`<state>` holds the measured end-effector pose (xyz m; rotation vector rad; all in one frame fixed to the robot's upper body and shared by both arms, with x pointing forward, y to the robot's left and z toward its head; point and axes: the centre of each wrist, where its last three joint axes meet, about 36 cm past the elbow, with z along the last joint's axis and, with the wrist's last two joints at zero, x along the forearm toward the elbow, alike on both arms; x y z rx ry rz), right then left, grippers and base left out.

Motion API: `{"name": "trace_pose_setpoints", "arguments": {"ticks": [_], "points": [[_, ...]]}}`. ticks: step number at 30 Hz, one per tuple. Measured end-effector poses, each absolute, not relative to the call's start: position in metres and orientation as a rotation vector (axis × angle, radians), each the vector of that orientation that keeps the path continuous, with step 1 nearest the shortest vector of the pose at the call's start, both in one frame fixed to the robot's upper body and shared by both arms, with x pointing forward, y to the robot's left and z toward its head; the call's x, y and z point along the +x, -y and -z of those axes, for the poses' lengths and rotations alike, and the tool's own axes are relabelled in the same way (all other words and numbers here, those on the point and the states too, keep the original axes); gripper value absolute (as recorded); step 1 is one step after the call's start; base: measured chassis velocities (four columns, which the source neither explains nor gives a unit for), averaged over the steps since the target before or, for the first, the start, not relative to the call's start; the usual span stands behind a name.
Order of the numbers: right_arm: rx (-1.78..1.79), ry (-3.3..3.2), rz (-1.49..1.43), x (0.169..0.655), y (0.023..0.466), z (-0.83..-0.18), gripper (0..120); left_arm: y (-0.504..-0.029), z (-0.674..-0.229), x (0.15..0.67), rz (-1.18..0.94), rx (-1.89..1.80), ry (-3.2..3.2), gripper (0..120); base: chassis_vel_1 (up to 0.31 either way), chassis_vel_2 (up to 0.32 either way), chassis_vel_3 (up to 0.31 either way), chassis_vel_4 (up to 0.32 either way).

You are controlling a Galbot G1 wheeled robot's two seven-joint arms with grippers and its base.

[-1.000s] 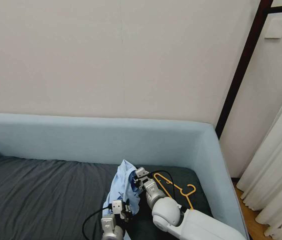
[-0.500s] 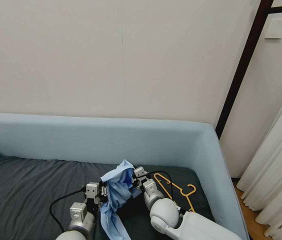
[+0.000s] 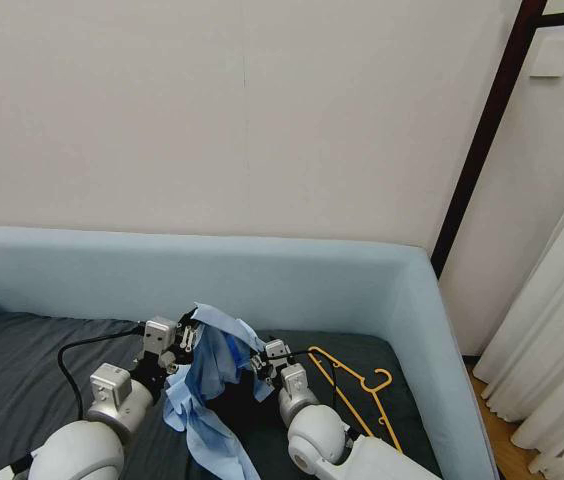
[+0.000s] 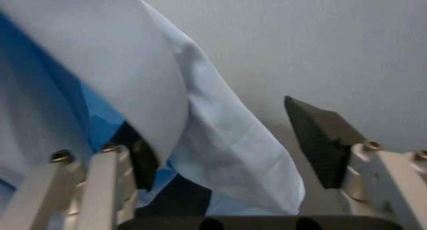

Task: Pick up the clothes from the sofa and hang them on the clothes hanger.

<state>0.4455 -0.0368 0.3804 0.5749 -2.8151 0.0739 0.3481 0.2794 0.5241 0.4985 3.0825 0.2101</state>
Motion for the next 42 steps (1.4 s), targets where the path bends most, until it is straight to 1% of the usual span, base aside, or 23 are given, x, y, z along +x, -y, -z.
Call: {"name": "trace_pose_setpoints", "arguments": {"ticks": [1,2,5,6,7,9,15,17,19,21,22,23,25,26,33,35,37,42], "points": [[0.568,2.805,-0.051,0.444,0.037,-0.381,76,-0.280,-0.527,0.349,-0.210,0.505,-3.077,0,0.000,0.000,0.000,0.000],[0.568,2.805,-0.051,0.444,0.037,-0.381,76,-0.280,-0.527,0.349,-0.210,0.505,-3.077,0,0.000,0.000,0.000,0.000],[0.542,2.770,0.011,0.442,0.040,-0.382,90,-0.280,-0.537,0.352,-0.204,0.512,-3.056,0,0.000,0.000,0.000,0.000],[0.532,2.761,0.028,0.441,0.040,-0.381,93,-0.280,-0.540,0.353,-0.203,0.514,-3.054,0,0.000,0.000,0.000,0.000],[0.532,2.761,0.028,0.441,0.040,-0.381,93,-0.280,-0.540,0.353,-0.203,0.514,-3.054,0,0.000,0.000,0.000,0.000],[0.515,2.743,0.074,0.438,0.039,-0.382,99,-0.282,-0.545,0.355,-0.212,0.502,-3.048,0,0.000,0.000,0.000,0.000],[0.505,2.715,0.096,0.425,0.038,-0.375,100,-0.283,-0.550,0.354,-0.217,0.486,-3.042,0,0.000,0.000,0.000,0.000],[0.504,2.709,0.083,0.419,0.040,-0.372,93,-0.283,-0.551,0.353,-0.217,0.484,-3.042,0,0.000,0.000,0.000,0.000],[0.504,2.708,0.080,0.418,0.041,-0.371,91,-0.283,-0.551,0.353,-0.217,0.483,-3.042,0,0.000,0.000,0.000,0.000],[0.498,2.704,0.065,0.413,0.044,-0.368,80,-0.283,-0.552,0.354,-0.215,0.480,-3.043,0,0.000,0.000,0.000,0.000],[0.493,2.705,0.058,0.412,0.046,-0.366,77,-0.284,-0.552,0.354,-0.216,0.478,-3.043,0,0.000,0.000,0.000,0.000],[0.493,2.705,0.058,0.412,0.046,-0.366,77,-0.284,-0.552,0.354,-0.216,0.478,-3.043,0,0.000,0.000,0.000,0.000],[0.481,2.704,0.055,0.411,0.048,-0.364,67,-0.284,-0.553,0.355,-0.214,0.474,-3.043,0,0.000,0.000,0.000,0.000],[0.476,2.700,0.055,0.410,0.049,-0.363,64,-0.284,-0.554,0.355,-0.211,0.471,-3.044,0,0.000,0.000,0.000,0.000],[0.457,2.674,0.081,0.407,0.048,-0.358,61,-0.284,-0.554,0.355,-0.208,0.469,-3.047,0,0.000,0.000,0.000,0.000],[0.461,2.656,0.108,0.403,0.044,-0.360,52,-0.284,-0.553,0.355,-0.203,0.466,-3.048,0,0.000,0.000,0.000,0.000],[0.463,2.640,0.129,0.399,0.040,-0.360,49,-0.284,-0.553,0.355,-0.201,0.464,-3.049,0,0.000,0.000,0.000,0.000],[0.459,2.612,0.159,0.394,0.036,-0.358,48,-0.284,-0.551,0.354,-0.200,0.467,-3.057,0,0.000,0.000,0.000,0.000]]}}
